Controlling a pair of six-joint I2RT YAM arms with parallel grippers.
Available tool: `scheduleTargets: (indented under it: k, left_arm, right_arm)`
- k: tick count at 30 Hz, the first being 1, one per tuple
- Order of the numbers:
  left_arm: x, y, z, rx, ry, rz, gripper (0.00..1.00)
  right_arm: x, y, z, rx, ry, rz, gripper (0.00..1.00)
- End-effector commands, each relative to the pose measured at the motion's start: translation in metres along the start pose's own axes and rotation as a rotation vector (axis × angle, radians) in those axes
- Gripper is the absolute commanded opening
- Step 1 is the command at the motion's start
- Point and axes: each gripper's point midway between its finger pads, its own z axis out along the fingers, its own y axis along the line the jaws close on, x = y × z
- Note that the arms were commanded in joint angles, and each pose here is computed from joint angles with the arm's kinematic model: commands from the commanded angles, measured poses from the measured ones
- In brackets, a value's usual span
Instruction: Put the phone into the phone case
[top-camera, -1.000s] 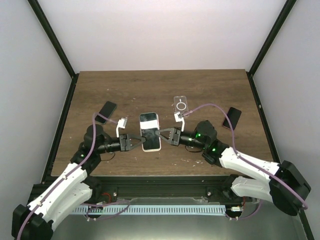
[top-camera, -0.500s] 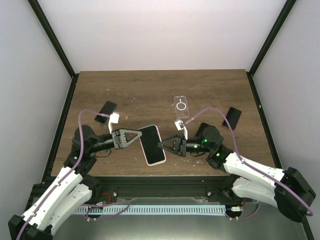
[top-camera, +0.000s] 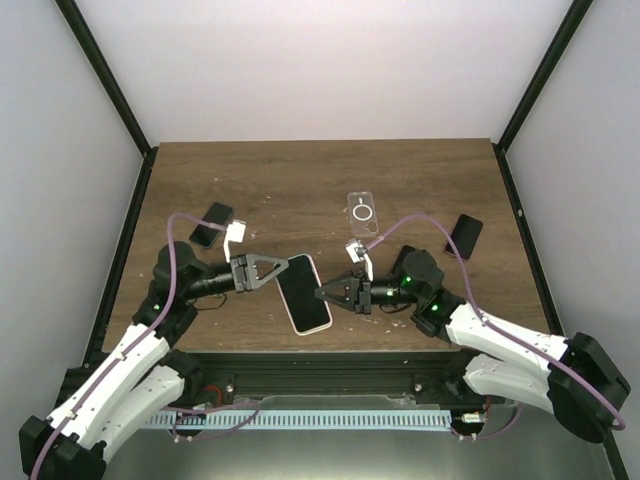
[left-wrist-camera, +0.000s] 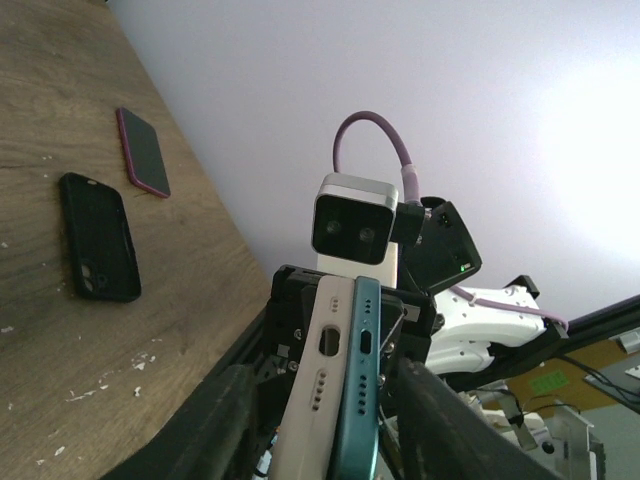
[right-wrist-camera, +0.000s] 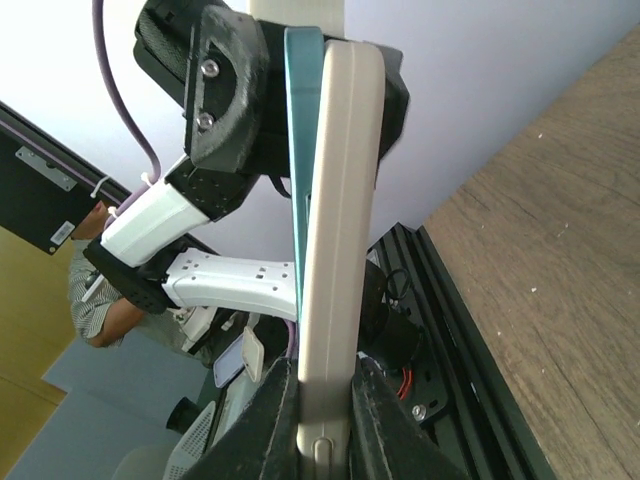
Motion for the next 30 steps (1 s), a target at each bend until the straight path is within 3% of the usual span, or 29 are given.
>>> scheduleTargets:
  k: [1,10,13,17,23,25,27,30]
  left_arm:
    - [0.003,-0.008,0.002,0.035,0.044,0.022,0.45]
    - [0.012,0.017,0.004,0.001,0.042,-0.048,0.28]
    - [0.009,0.034,0.004,-0.075,0.004,-0.090,0.23]
    - [-0.001,0.047,0.005,-0.104,-0.074,-0.134,0.24]
    - [-0.008,0.047,0.014,-0.100,-0.038,-0.082,0.23]
    - [-0.012,0.051,0.014,-0.135,-0.054,-0.076,0.22]
    - [-0.016,0.060,0.011,-0.195,-0.079,-0.070,0.21]
    - [-0.022,0.076,0.008,-0.272,-0.121,-0.077,0.20]
  right_arm:
    - [-0.036,0.035,0.003,-0.074,-0.078,-0.142,0.09]
    - [-0.040,0.018,0.017,-0.054,-0.053,-0.110,0.09]
    - [-0.041,0.010,0.019,-0.028,-0.064,-0.074,0.15]
    - [-0.037,-0.005,0.019,0.001,-0.087,-0.005,0.17]
    - [-0.024,-0.018,0.019,0.003,-0.071,0.008,0.15]
    - [-0.023,-0.030,0.019,0.062,-0.068,0.020,0.22]
    - [-0.024,-0.044,0.015,0.138,-0.079,0.053,0.39]
    - [-0.026,-0.063,0.005,0.241,-0.118,0.121,0.45]
